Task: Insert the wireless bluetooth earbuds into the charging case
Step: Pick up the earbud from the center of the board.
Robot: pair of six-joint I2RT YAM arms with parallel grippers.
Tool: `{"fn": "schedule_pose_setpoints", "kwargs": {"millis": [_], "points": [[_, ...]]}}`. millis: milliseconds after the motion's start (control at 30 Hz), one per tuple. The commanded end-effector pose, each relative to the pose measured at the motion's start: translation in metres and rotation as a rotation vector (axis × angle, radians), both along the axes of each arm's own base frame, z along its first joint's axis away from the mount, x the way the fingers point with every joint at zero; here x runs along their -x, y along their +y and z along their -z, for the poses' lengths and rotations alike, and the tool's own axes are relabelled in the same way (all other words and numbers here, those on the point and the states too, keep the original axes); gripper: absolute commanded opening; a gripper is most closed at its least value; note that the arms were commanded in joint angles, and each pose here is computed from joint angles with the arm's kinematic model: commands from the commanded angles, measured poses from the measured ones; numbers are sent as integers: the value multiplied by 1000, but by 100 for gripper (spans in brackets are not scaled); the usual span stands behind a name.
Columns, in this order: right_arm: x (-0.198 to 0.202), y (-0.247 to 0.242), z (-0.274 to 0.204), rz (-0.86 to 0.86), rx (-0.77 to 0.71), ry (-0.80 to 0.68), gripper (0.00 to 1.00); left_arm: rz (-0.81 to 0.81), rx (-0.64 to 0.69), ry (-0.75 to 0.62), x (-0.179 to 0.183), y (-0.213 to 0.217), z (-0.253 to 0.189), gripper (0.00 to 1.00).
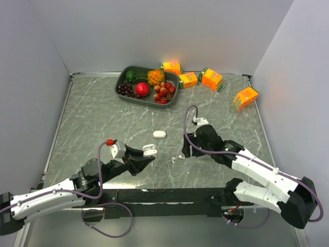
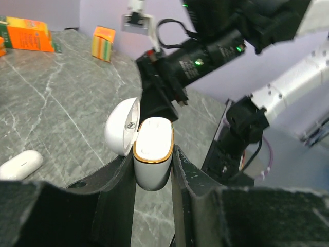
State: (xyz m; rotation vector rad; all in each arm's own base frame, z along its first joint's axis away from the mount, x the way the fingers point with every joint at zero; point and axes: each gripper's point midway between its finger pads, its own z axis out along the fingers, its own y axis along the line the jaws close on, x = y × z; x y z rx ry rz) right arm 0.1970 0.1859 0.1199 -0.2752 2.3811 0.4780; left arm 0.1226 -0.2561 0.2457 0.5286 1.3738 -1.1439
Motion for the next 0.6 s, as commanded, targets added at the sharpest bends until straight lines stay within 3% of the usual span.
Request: {"fn": "schedule_pose_setpoints", "kwargs": {"millis": [0,133,367,567], "points": [[1,5,17,37,-2,59,71,-6,-10,-115,9,-2,-8,1],[0,10,27,-1,53,82,63,13,-77,-121,15,-7,1,1],[0,19,44,-98,211,109,65,54,-74,-85,27,-11,8,1],[-7,28,47,-131,237,95,63,58,-62,-81,31,-6,6,1]]}}
